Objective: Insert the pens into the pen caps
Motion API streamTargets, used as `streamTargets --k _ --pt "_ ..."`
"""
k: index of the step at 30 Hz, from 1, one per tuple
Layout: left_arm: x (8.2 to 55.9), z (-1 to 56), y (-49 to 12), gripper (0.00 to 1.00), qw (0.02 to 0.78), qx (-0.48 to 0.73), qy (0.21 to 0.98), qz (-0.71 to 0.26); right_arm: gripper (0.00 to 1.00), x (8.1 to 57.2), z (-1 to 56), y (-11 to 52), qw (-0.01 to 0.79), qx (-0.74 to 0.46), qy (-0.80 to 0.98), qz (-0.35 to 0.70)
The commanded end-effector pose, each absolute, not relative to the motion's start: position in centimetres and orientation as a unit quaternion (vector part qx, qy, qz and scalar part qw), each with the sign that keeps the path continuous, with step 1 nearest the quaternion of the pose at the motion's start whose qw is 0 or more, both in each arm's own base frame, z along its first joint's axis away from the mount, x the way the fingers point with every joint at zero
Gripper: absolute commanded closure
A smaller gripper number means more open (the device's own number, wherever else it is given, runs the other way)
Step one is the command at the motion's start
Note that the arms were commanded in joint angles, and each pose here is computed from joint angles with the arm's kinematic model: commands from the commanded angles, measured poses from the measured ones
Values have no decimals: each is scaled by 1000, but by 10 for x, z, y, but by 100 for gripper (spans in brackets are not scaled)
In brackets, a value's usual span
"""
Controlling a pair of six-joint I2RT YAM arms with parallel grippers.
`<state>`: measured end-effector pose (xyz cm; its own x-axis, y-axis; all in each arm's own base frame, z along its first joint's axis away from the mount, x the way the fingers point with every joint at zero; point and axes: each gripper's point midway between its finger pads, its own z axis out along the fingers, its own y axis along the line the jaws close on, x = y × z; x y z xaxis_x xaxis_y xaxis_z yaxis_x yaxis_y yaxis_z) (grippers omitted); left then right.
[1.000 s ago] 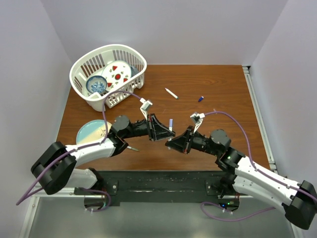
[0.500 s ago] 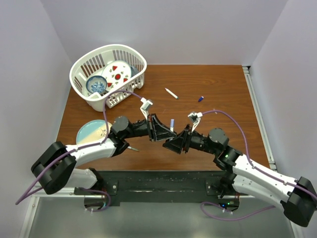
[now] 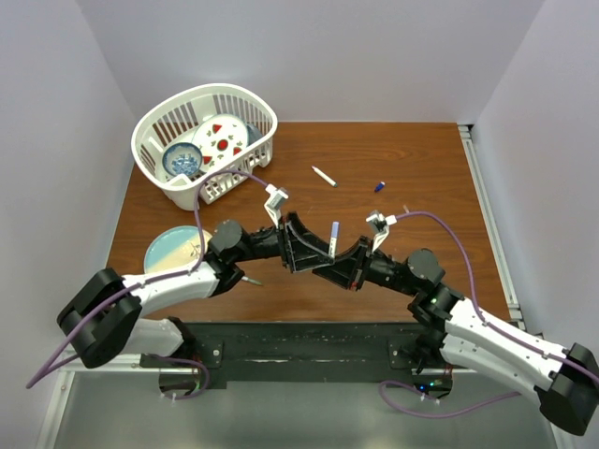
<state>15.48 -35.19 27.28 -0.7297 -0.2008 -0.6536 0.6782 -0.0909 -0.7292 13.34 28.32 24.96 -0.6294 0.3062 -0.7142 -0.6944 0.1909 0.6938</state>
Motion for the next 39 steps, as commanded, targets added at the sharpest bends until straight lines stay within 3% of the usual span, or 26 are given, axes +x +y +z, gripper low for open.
streamTargets --k 1,10,20,26,32,39 --pt "147 319 -349 19 368 251 532 -720 100 132 264 281 427 -161 634 625" --pt "164 343 -361 16 401 267 523 -703 100 118 272 288 403 -197 618 646" --pt "170 358 -370 34 394 273 513 -712 100 111 275 286 395 -207 616 649" --pt "165 354 -370 54 377 276 508 -724 100 109 277 284 397 -208 612 651" --pt "155 344 -366 100 347 269 502 -745 100 106 285 284 401 -215 604 655" --pt "128 344 -349 100 302 257 460 -795 100 126 313 275 460 -175 595 635"
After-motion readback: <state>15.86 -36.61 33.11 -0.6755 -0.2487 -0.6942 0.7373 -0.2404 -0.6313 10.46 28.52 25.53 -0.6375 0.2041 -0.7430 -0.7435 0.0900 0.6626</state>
